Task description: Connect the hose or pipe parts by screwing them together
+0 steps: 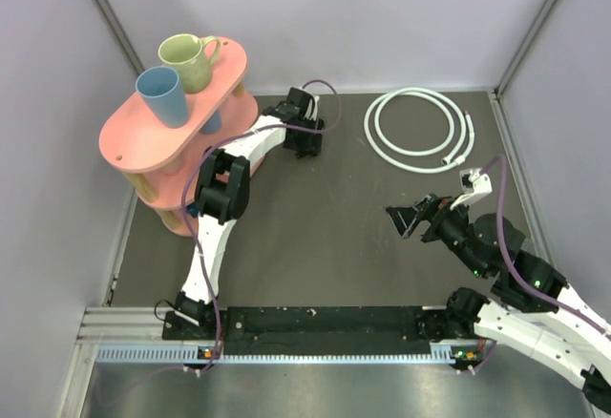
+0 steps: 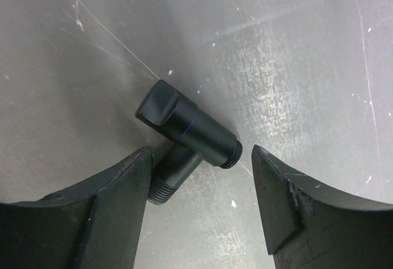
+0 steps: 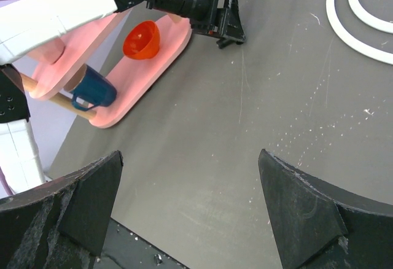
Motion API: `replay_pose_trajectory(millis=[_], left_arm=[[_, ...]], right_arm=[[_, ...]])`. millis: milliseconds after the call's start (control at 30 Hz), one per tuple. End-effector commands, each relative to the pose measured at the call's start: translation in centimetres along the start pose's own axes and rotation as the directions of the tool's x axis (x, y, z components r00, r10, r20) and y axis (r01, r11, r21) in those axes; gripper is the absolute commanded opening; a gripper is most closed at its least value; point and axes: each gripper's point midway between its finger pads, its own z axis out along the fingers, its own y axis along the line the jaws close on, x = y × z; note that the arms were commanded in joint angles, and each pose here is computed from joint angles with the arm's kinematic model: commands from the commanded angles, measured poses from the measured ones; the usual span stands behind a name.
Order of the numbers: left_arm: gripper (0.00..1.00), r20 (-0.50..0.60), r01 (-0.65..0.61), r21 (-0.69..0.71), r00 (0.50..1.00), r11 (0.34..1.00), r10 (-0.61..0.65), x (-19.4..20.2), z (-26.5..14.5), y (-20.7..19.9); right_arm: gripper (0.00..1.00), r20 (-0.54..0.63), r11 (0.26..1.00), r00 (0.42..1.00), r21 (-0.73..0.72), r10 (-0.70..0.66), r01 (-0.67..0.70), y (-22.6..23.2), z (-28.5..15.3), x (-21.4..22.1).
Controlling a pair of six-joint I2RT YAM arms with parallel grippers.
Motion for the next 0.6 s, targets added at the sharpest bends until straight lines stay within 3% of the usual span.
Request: replay_pose_trajectory(millis=[0, 300, 433, 567], left_arm=[[0.68, -0.025, -0.004, 0.004, 1.000, 1.000, 0.005, 0.9, -0.1, -0.4], [0.55, -0.058, -0.006, -0.004, 0.998, 1.000, 0.006, 1.8, -0.2, -1.1], [0.37, -0.073, -0.013, -0.001, 0.997, 1.000, 0.013, 2.4, -0.4, -1.6], [0.12, -0.077, -0.017, 0.012, 0.997, 1.000, 0.018, 2.9, -2.4, -3.2]], right_arm=[[0.92, 0.036, 1.000, 0.999, -0.003, 0.007, -0.007, 0.0, 0.0, -0.8], [0.92, 0.052, 1.000, 0.998, -0.020, 0.023, -0.022, 0.1, -0.6, -1.0], [0.92, 0.049, 0.999, 0.998, -0.020, 0.029, -0.028, 0.0, -0.6, -0.8], [0.92, 0.043, 0.999, 0.998, -0.014, 0.039, -0.039, -0.1, -0.5, -0.5]])
